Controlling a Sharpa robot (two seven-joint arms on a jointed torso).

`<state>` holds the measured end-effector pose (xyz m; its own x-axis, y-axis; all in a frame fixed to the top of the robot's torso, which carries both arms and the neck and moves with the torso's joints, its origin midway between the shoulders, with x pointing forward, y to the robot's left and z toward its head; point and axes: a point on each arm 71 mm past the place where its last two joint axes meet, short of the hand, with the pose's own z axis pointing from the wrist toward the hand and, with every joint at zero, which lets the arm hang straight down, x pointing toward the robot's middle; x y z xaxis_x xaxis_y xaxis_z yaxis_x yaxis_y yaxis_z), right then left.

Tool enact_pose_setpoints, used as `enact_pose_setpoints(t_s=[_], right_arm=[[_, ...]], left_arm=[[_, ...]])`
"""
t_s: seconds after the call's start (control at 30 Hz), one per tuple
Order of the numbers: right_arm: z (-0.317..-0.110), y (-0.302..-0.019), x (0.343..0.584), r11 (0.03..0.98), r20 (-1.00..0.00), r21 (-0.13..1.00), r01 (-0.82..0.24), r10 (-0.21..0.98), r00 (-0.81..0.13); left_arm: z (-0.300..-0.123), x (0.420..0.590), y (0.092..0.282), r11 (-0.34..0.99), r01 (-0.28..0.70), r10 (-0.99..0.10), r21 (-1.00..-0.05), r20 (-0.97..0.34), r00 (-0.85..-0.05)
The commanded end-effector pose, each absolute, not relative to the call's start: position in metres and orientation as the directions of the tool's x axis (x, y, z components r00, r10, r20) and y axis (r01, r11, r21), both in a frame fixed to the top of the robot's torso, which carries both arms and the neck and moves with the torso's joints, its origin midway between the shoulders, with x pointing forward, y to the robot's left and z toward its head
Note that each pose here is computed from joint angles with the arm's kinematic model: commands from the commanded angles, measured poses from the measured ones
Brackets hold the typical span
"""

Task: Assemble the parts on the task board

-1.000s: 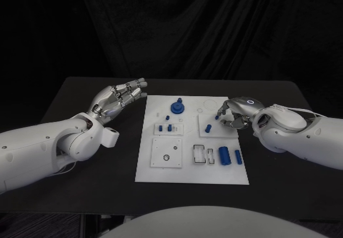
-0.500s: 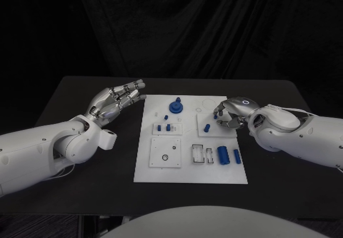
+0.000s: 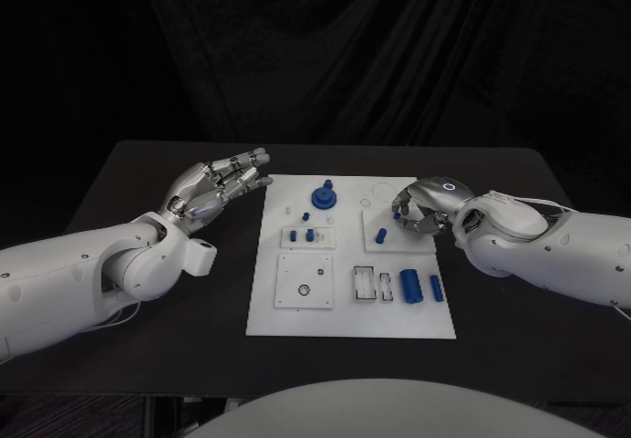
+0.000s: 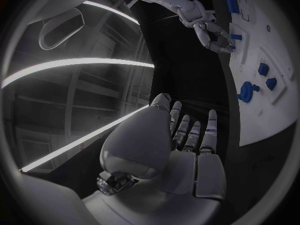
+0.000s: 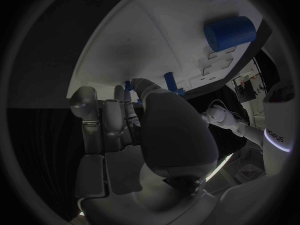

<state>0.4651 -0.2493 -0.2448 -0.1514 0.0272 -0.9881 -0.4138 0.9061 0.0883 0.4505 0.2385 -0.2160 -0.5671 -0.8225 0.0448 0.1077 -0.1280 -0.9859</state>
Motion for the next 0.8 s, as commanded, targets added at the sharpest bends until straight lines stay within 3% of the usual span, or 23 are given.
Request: enact_pose_setpoints(t_s=[0.03,0.8], right_arm=[[-0.244,-0.248,0.466,0.899,-0.992,0.087,-0.429,0.036,-0.125],[-0.253,-0.244,0.471,0.9,-0.99,0.079,-0.429,0.022,-0.137]], left_arm=[[-0.213,0.45,0.237,-0.175,0.139,-0.814,-0.975,0.063,-0.577],[-0.224,0.448,0.235,-0.167,0.094,-0.805,-0.981,0.08,-0.588]])
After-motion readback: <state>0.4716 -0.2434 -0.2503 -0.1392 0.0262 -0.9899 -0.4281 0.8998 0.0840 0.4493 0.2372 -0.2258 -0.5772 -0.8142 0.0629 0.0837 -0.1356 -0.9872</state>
